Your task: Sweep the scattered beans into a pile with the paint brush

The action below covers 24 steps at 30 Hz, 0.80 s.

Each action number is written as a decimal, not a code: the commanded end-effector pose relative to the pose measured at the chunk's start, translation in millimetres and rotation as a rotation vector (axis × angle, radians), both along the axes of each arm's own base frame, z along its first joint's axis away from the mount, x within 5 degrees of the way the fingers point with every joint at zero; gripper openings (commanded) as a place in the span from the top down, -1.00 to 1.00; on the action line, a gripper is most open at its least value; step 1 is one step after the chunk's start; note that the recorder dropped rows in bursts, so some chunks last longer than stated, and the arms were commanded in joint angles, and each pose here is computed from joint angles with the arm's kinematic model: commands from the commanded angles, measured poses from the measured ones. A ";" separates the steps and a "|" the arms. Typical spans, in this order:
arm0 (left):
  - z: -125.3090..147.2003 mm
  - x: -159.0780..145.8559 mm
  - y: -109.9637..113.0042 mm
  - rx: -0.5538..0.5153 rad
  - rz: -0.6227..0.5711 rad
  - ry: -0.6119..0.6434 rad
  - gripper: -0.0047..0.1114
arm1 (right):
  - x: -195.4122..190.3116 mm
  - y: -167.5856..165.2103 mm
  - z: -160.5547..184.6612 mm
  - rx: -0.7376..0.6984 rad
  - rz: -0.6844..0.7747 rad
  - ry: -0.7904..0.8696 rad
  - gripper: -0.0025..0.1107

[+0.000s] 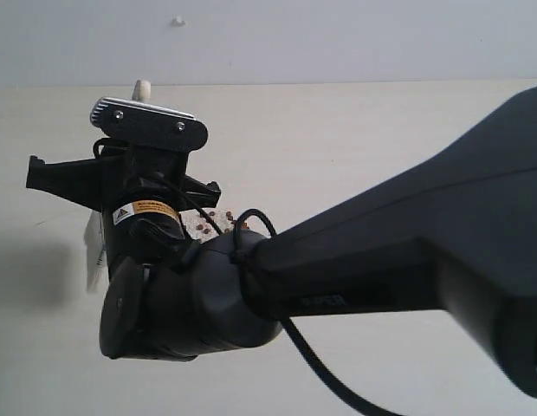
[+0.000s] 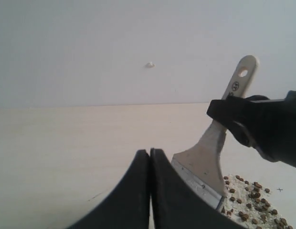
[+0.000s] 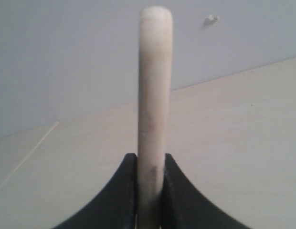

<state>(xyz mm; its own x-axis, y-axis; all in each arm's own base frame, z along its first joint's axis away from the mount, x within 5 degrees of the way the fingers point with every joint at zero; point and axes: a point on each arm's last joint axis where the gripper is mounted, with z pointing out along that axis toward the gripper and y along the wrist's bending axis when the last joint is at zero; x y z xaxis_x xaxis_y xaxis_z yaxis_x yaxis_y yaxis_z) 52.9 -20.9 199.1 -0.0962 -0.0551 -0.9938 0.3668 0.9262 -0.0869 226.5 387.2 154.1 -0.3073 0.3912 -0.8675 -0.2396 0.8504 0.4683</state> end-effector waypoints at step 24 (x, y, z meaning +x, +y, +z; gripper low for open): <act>0.8 -0.6 -0.2 -0.007 -0.006 -0.008 0.92 | 7.1 17.5 -6.7 -0.031 -0.024 0.064 0.96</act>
<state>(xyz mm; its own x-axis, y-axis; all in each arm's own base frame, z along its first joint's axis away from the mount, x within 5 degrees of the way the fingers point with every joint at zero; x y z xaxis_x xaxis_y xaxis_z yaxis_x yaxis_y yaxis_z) 52.9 -20.9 199.1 -0.0962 -0.0551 -0.9938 0.3668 0.9262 -0.0869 231.9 395.9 149.5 -0.3547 0.3710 -0.8582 -0.1645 0.8788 0.4479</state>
